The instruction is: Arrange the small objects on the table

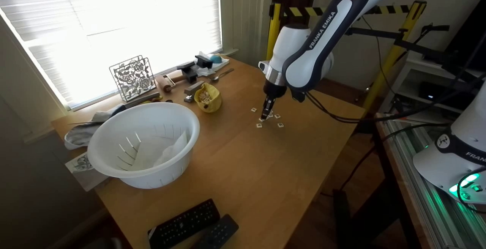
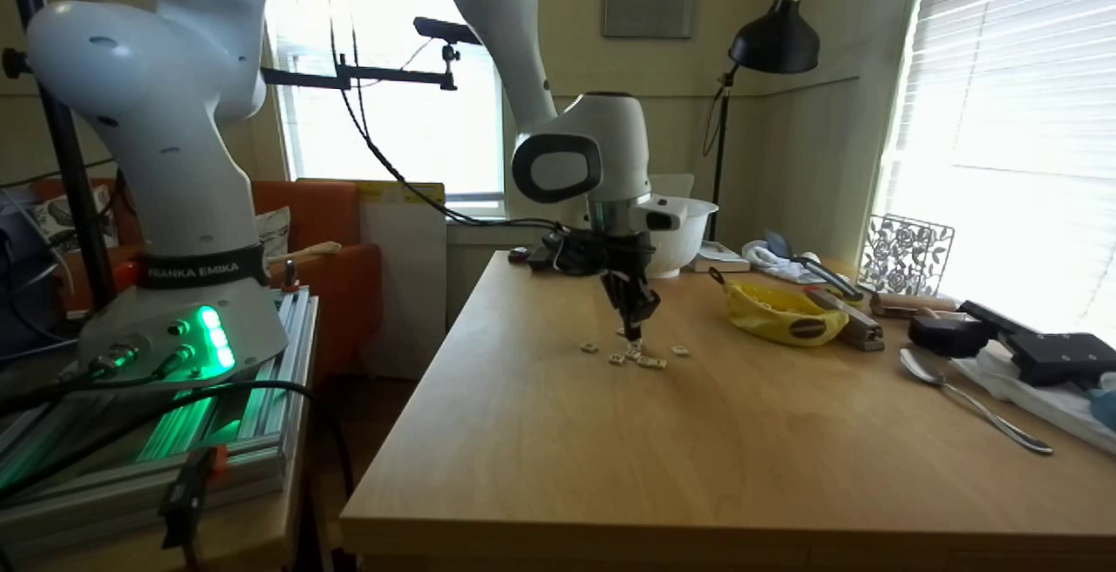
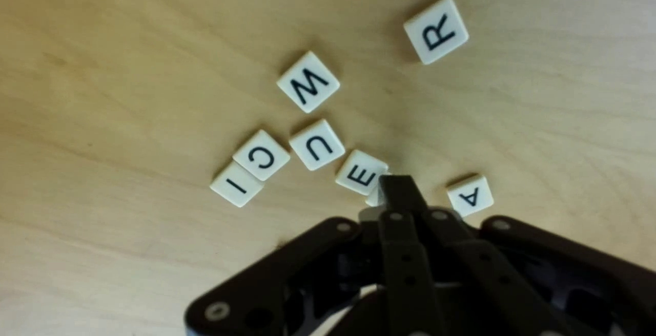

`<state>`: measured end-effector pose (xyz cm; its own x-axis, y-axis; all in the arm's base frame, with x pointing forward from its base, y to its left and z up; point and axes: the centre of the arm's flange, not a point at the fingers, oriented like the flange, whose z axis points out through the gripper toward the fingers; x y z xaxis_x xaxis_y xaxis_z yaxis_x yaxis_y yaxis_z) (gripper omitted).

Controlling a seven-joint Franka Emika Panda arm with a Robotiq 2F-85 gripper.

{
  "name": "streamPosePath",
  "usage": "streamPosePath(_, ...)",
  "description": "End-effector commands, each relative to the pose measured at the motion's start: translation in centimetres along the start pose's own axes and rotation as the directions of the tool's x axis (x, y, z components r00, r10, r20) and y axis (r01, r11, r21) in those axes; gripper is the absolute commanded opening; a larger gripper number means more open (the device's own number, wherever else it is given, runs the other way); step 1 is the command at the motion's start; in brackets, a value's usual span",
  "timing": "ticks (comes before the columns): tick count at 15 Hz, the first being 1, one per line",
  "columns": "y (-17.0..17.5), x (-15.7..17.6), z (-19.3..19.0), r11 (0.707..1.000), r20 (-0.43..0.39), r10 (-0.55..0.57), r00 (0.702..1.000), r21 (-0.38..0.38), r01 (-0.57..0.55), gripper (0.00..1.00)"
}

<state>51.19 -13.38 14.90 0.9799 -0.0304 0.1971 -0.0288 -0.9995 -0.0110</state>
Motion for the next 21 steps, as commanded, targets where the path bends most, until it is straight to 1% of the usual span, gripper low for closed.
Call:
streamPosePath(1,0.4,0.9,1.4,1.000,-0.037,0.017,0.999,0.024,-0.016,0.00)
streamPosePath(4,0.2,1.2,1.7,0.999,-0.038,0.012,0.999,0.052,-0.010,0.00)
streamPosePath(6,-0.1,1.1,1.8,0.997,-0.029,-0.024,0.999,0.075,0.026,0.00)
streamPosePath(8,-0.3,0.8,2.0,0.992,-0.022,-0.098,0.995,0.080,0.099,0.00)
streamPosePath(12,0.1,0.4,2.1,0.969,-0.022,-0.240,0.971,0.057,0.241,0.00)
streamPosePath(15,0.0,0.3,1.9,0.941,-0.037,-0.331,0.943,0.063,0.333,0.00)
streamPosePath(17,-0.2,0.2,1.9,0.920,-0.047,-0.382,0.923,0.080,0.384,0.00)
streamPosePath(21,-0.3,-0.3,1.9,0.865,-0.064,-0.485,0.872,0.111,0.489,0.00)
